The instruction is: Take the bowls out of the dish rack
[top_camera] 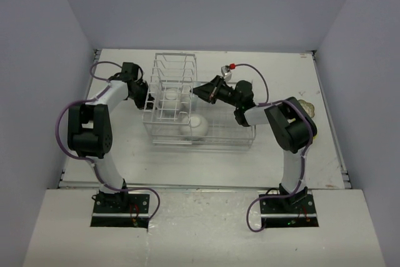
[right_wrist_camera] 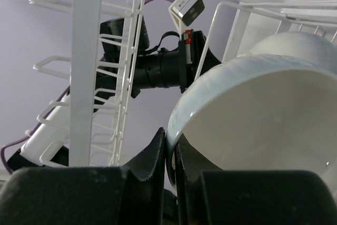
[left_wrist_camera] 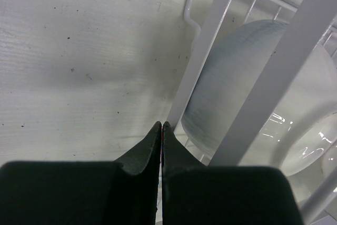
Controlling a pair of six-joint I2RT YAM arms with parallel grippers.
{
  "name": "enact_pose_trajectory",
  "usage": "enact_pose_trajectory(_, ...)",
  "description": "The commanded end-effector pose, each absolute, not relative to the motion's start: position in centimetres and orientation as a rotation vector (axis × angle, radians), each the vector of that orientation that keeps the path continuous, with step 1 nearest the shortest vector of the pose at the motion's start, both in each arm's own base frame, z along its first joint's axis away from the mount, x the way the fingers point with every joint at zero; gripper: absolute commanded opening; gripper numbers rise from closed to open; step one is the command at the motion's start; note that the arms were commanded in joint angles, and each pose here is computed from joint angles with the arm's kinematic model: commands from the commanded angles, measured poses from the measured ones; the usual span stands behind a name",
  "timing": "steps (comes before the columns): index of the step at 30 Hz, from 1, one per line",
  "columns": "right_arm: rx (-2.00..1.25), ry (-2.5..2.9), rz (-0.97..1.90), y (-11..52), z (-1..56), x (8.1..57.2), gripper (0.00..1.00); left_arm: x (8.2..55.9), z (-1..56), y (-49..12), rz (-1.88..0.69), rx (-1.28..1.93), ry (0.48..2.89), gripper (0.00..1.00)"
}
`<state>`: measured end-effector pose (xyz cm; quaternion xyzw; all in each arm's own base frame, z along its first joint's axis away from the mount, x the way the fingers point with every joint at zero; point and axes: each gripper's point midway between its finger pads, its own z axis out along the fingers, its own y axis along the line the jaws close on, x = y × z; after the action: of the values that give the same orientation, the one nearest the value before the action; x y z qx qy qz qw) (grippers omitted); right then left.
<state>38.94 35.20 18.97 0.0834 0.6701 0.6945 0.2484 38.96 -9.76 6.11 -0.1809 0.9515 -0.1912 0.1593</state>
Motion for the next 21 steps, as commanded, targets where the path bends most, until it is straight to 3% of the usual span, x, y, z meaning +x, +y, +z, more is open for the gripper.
enact_pose_trajectory(1, 0.071, 1.632, 1.978, 33.7, 26.0, 37.4, 0.0, 38.0, 4.2, -10.7, -0.536, -0.469, 2.788, 0.0)
enact_pose_trajectory(11, 0.048, 1.687, 1.904, 30.2, 28.3, 35.6, 0.0, 38.5, 4.3, -10.9, -0.545, -0.474, 2.772, 0.0)
enact_pose_trajectory(21, -0.122, 1.96, 1.476, 25.8, 31.3, 34.0, 0.0, 39.0, 4.6, -10.8, -0.547, -0.491, 2.751, 0.0)
